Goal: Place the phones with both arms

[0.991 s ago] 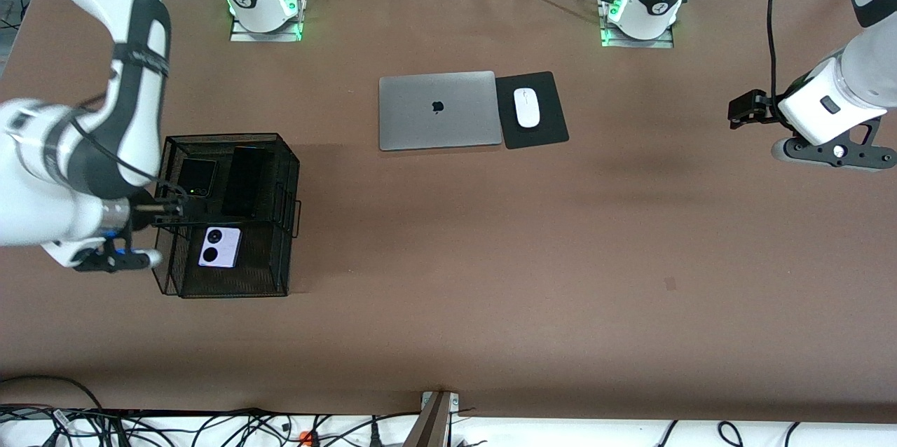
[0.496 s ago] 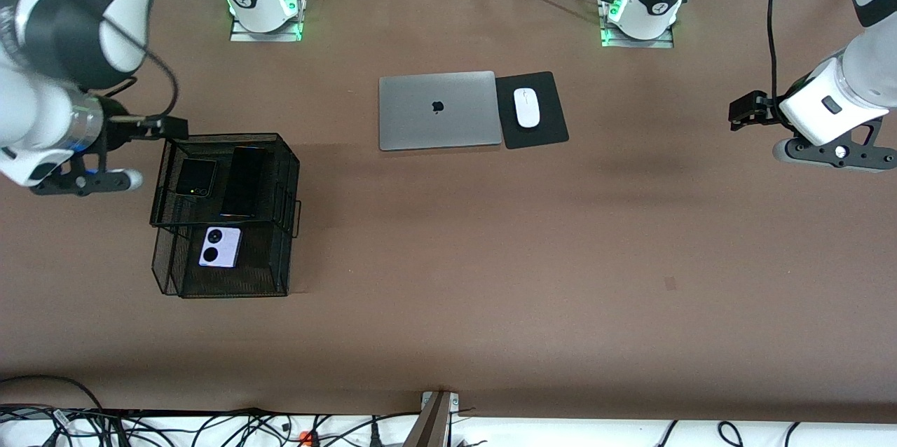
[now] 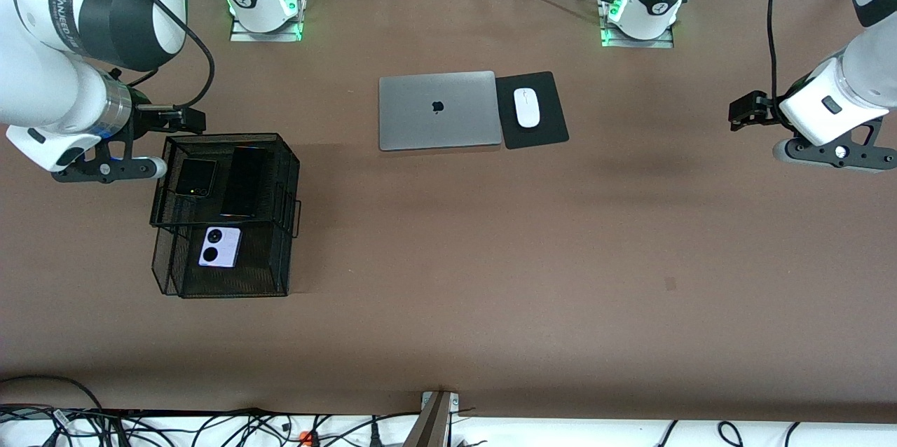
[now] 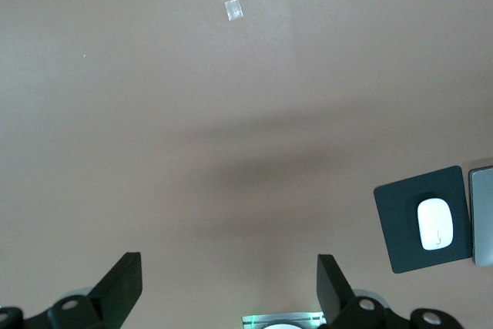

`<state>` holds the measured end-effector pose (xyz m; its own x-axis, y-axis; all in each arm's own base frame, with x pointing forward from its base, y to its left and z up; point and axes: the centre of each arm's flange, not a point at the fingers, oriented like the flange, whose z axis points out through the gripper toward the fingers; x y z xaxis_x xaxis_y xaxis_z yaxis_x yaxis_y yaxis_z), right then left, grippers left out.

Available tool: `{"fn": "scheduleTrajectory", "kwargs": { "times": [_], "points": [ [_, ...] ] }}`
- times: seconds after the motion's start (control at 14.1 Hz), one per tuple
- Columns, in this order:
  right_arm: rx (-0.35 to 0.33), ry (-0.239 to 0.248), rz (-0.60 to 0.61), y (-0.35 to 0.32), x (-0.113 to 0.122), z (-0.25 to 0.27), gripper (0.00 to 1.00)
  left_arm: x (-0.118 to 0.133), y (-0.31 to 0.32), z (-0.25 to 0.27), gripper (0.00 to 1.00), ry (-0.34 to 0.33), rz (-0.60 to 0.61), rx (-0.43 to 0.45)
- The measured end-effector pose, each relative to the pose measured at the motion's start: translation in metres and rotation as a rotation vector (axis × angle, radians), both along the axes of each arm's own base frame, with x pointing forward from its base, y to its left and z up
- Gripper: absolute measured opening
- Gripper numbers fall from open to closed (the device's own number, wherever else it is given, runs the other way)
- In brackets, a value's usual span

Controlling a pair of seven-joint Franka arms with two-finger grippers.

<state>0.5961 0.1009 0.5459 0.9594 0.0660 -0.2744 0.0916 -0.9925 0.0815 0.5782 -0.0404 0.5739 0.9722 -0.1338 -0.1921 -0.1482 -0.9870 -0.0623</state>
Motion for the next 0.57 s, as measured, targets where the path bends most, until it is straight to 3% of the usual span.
{"fn": "scheduleTrajectory", "kwargs": {
  "times": [0.35, 0.57],
  "points": [
    [0.069, 0.054, -0.019, -0.002, 0.032, -0.017, 0.99, 0.0, 0.001, 0.0, 1.0, 0.0, 0.002, 0.0],
    [0.073, 0.082, -0.012, -0.011, 0.042, -0.021, 0.99, 0.0, 0.002, 0.0, 1.0, 0.0, 0.004, 0.0]
  ]
}}
